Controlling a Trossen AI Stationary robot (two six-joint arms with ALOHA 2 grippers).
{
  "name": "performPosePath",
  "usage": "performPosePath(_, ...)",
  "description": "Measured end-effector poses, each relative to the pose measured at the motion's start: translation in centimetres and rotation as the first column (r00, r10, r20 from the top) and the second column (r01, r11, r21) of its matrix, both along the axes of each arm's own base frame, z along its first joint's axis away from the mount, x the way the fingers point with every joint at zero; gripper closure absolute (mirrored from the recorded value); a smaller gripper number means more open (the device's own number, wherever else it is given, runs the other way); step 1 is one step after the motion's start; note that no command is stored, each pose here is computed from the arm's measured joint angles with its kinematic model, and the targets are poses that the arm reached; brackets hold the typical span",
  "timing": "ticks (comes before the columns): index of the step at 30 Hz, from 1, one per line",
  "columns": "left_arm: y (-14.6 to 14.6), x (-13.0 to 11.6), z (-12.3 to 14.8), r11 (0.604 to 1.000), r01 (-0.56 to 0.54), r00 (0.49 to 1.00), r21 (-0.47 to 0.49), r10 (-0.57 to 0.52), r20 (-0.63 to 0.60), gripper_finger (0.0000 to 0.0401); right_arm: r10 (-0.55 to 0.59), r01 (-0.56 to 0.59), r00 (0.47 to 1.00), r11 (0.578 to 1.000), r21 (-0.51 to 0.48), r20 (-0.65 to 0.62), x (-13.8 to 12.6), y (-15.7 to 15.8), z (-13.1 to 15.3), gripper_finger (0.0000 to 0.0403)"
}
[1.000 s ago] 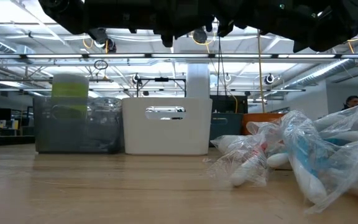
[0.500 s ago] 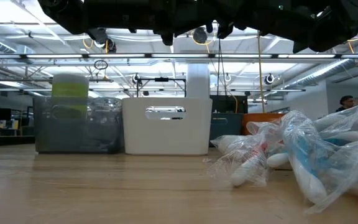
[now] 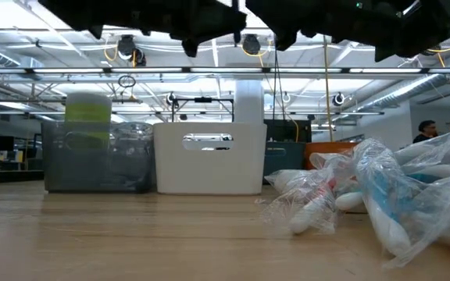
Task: Pick & Place Travel size toiletries
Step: Put the blue razor into the black bin
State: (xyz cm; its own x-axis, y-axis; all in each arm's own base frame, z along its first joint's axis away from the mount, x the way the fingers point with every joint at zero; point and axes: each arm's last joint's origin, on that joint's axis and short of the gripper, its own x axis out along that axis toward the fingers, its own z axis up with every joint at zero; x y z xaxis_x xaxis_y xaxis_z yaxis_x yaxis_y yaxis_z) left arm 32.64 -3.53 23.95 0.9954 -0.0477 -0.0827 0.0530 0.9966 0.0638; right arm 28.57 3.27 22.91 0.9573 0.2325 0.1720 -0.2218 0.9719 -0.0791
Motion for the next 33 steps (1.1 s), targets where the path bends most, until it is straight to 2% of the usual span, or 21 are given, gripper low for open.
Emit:
performPosePath(5, 0.5, -3.7, -0.9, 0.994, -0.096, 0.995, -0.051, 0.097, 0.013, 0.0388, 0.000, 0.001, 0.997, 1.000, 0.015, -0.077, -1.1, -0.1, 1.0, 0.0191)
performPosePath(11, 0.6, -8.9, -3.0, 0.958, -0.236, 0.971, -0.164, 0.237, -0.012, 0.0388, 0.004, 0.001, 0.991, 0.999, 0.035, -0.131, -1.9, -0.2, 1.6, 0.0190)
performPosePath(13, 0.5, -10.3, -3.8, 0.935, -0.258, 0.966, -0.244, 0.258, -0.033, 0.0385, 0.003, 0.002, 0.990, 0.999, 0.035, -0.138, -1.9, -0.2, 1.6, 0.0194)
performPosePath(17, 0.4, -12.4, -5.5, 0.858, -0.303, 0.952, -0.414, 0.291, -0.094, 0.0374, -0.006, 0.011, 0.988, 0.999, 0.033, -0.156, -1.9, -0.2, 1.4, 0.0202)
performPosePath(24, 0.2, -14.6, -9.0, 0.753, -0.391, 0.919, -0.529, 0.288, -0.269, 0.0388, -0.055, 0.060, 0.985, 0.998, 0.028, -0.166, -1.9, -0.4, 1.2, 0.0206)
performPosePath(28, 0.2, -15.2, -10.1, 0.686, -0.448, 0.891, -0.573, 0.290, -0.350, 0.0368, -0.057, 0.062, 0.983, 0.998, 0.026, -0.173, -2.0, -0.5, 1.0, 0.0208)
performPosePath(30, 0.2, -15.3, -10.2, 0.670, -0.462, 0.884, -0.581, 0.292, -0.366, 0.0351, -0.061, 0.066, 0.983, 0.997, 0.026, -0.171, -2.0, -0.6, 1.0, 0.0210)
performPosePath(33, 0.2, -15.3, -10.2, 0.674, -0.458, 0.885, -0.580, 0.285, -0.368, 0.0332, -0.068, 0.073, 0.982, 0.997, 0.025, -0.178, -2.0, -0.7, 0.9, 0.0211)
